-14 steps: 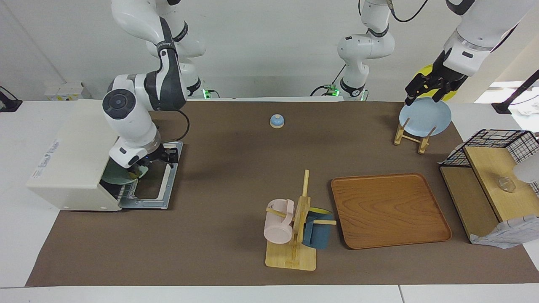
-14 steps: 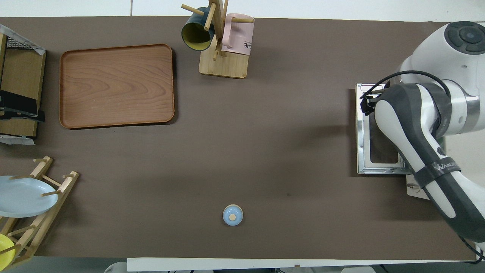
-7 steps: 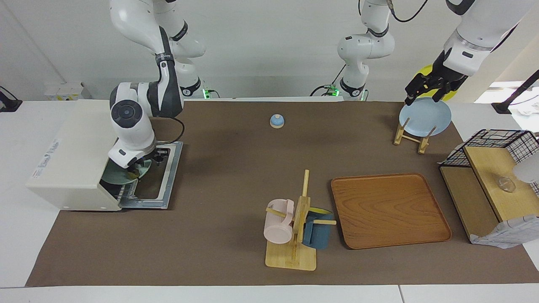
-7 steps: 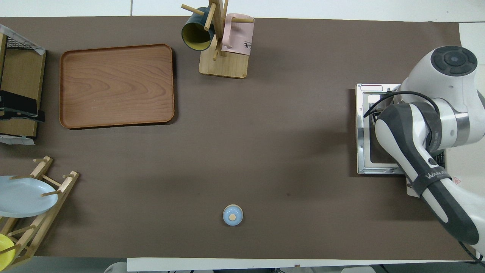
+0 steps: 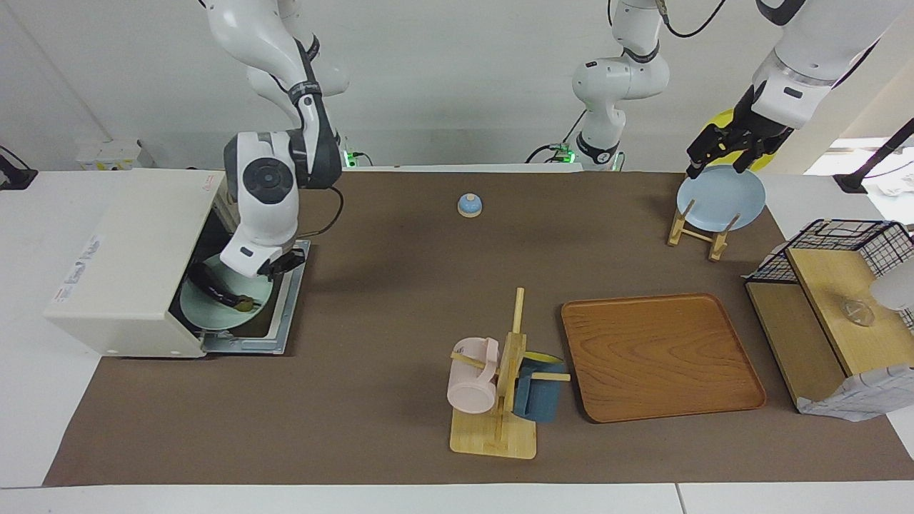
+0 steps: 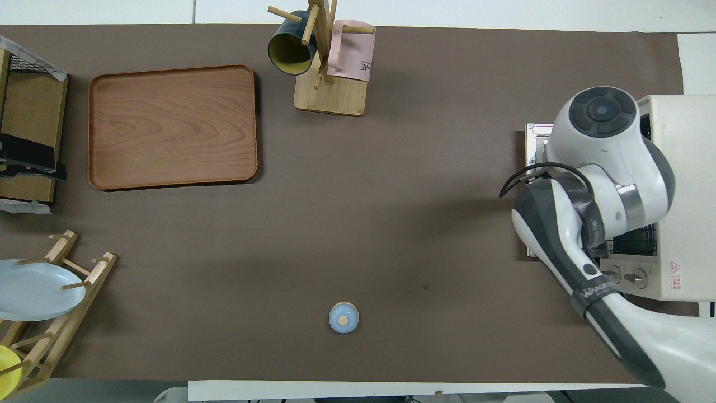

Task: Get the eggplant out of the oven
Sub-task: 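Reach the right gripper into the oven and pull out the green plate, then carry the green plate with the right gripper to the table center, then reach the left gripper to the eggplant while the right gripper withdraws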

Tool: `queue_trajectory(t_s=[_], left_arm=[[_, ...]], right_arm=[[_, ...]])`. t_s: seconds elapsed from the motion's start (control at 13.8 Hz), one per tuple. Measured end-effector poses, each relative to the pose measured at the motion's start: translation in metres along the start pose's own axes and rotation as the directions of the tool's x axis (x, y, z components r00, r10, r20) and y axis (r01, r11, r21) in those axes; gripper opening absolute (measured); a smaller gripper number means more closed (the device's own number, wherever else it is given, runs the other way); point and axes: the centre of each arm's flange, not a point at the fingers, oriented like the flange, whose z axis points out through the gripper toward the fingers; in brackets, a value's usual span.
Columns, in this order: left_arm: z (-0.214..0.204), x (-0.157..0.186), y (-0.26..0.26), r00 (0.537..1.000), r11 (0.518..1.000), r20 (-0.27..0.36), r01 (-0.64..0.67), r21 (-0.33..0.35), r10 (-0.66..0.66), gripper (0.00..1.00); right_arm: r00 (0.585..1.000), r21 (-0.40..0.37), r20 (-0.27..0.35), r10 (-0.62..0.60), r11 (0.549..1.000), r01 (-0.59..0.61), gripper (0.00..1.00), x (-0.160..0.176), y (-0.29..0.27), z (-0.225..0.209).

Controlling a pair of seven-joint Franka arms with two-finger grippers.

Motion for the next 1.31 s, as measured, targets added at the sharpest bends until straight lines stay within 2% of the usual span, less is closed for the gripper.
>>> queue_trajectory(t_s=[0.22, 0.36, 0.58, 0.73, 0.87, 1.02, 1.09, 1.24, 1.31], left_arm=[[0.000, 0.000, 0.000, 1.000, 1.000, 0.000, 0.000, 0.000, 0.000, 1.00], [0.000, 0.000, 0.000, 1.000, 1.000, 0.000, 0.000, 0.000, 0.000, 1.00], [0.000, 0.000, 0.000, 1.000, 1.000, 0.000, 0.000, 0.000, 0.000, 1.00], [0.001, -0.001, 0.000, 1.000, 1.000, 0.006, 0.000, 0.001, 0.000, 1.00], [0.002, -0.003, -0.006, 0.999, 1.000, 0.035, 0.013, 0.005, -0.013, 1.00], [0.003, -0.005, -0.016, 0.998, 0.999, 0.058, 0.034, 0.008, -0.034, 1.00], [0.005, -0.007, -0.022, 0.997, 0.999, 0.065, 0.047, 0.009, -0.047, 1.00], [0.019, -0.013, -0.025, 0.995, 0.997, 0.073, 0.071, 0.015, -0.072, 1.00], [0.036, -0.016, -0.014, 0.995, 0.996, 0.041, 0.087, 0.012, -0.087, 1.00]], right_arm=[[0.995, -0.067, 0.003, 0.103, 0.992, -0.102, 0.03, 0.025, -0.134, -0.078], [0.988, -0.075, -0.001, 0.157, 0.985, -0.156, 0.03, 0.042, -0.234, -0.101], [0.971, -0.007, -0.028, 0.238, 0.971, -0.238, 0.03, 0.066, -0.352, -0.102], [0.956, 0.054, -0.040, 0.292, 0.956, -0.290, 0.03, 0.074, -0.400, -0.094], [0.943, 0.090, -0.034, 0.330, 0.941, -0.326, 0.09, 0.079, -0.414, -0.086], [0.931, 0.147, -0.049, 0.361, 0.925, -0.351, 0.27, 0.086, -0.413, -0.092], [0.925, 0.157, -0.053, 0.375, 0.918, -0.364, 0.42, 0.087, -0.410, -0.097], [0.912, 0.169, -0.055, 0.407, 0.904, -0.393, 0.44, 0.095, -0.376, -0.117], [0.914, 0.161, -0.041, 0.404, 0.905, -0.393, 0.44, 0.101, -0.331, -0.131]])
